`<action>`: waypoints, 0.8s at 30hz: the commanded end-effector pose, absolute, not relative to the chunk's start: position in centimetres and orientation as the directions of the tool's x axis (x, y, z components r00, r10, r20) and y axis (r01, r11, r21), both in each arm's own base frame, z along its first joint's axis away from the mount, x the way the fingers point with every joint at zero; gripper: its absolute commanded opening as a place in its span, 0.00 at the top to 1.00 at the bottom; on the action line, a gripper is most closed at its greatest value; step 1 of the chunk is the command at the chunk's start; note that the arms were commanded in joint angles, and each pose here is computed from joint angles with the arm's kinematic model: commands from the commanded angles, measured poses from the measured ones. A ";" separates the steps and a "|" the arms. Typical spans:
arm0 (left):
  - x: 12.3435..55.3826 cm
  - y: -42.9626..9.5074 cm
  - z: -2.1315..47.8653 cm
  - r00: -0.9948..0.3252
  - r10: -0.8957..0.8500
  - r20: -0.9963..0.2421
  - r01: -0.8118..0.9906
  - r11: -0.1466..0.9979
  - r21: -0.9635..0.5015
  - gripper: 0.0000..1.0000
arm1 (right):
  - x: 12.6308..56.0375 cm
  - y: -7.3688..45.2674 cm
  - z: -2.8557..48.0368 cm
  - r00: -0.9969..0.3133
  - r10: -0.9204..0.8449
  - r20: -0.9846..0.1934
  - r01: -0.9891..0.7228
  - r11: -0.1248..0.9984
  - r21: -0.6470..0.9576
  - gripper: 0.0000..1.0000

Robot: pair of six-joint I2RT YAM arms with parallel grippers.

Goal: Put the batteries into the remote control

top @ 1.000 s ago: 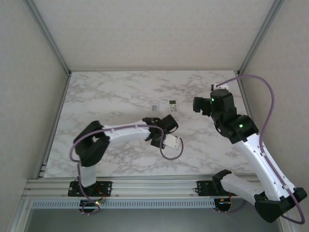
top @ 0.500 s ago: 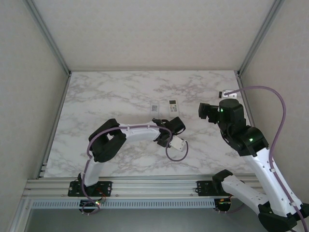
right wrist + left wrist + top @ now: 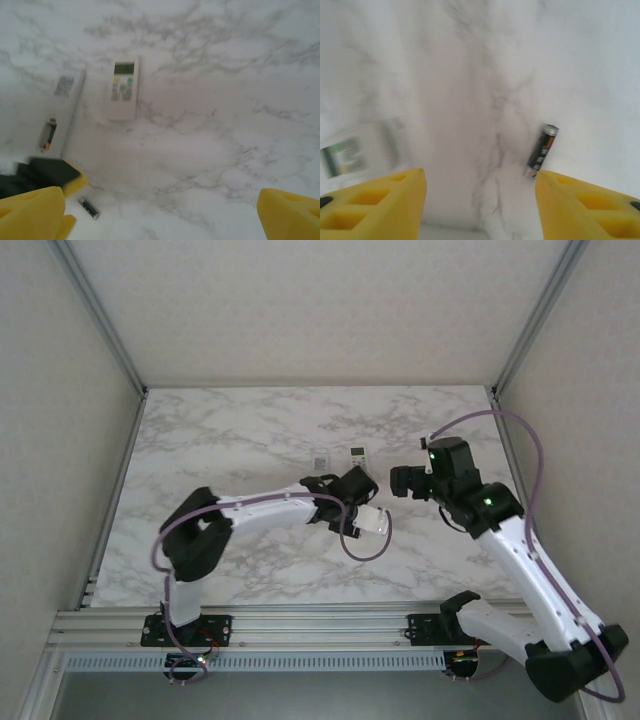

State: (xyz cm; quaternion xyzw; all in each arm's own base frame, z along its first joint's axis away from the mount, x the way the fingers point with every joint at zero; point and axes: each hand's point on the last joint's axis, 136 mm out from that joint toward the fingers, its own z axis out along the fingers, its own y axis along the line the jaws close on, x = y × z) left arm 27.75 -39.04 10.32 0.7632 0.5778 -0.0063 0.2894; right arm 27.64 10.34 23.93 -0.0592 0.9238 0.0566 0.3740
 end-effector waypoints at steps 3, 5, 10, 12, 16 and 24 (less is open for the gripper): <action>28.3 -34.3 20.1 0.131 0.790 -0.599 0.880 0.186 0.438 0.33 | 28.5 11.2 20.9 -0.817 -0.019 -0.576 -0.163 0.967 0.198 0.01; 29.1 -30.6 22.5 0.005 0.715 -0.700 0.845 0.371 0.386 0.27 | 28.7 12.4 19.3 -0.842 -0.041 -0.537 -0.202 0.948 0.245 0.01; 32.1 -19.2 29.6 -0.252 0.191 -0.949 0.537 0.843 0.026 0.03 | 28.4 15.3 14.5 -0.917 -0.199 -0.346 -0.295 0.922 0.251 0.08; 33.0 -15.1 30.7 -0.308 -0.021 -0.951 0.382 0.913 -0.144 0.00 | 28.2 16.5 13.1 -0.895 -0.333 -0.297 -0.393 0.903 0.172 0.11; 33.7 -10.9 30.4 -0.368 -0.291 -0.883 0.197 0.904 -0.380 0.00 | 27.7 19.8 10.4 -0.813 -0.544 -0.208 -0.568 0.819 0.082 0.20; 33.8 -8.4 27.8 -0.531 -0.455 -0.715 0.080 0.813 -0.577 0.00 | 26.4 23.5 6.1 -0.744 -0.663 -0.082 -0.668 0.739 0.090 0.37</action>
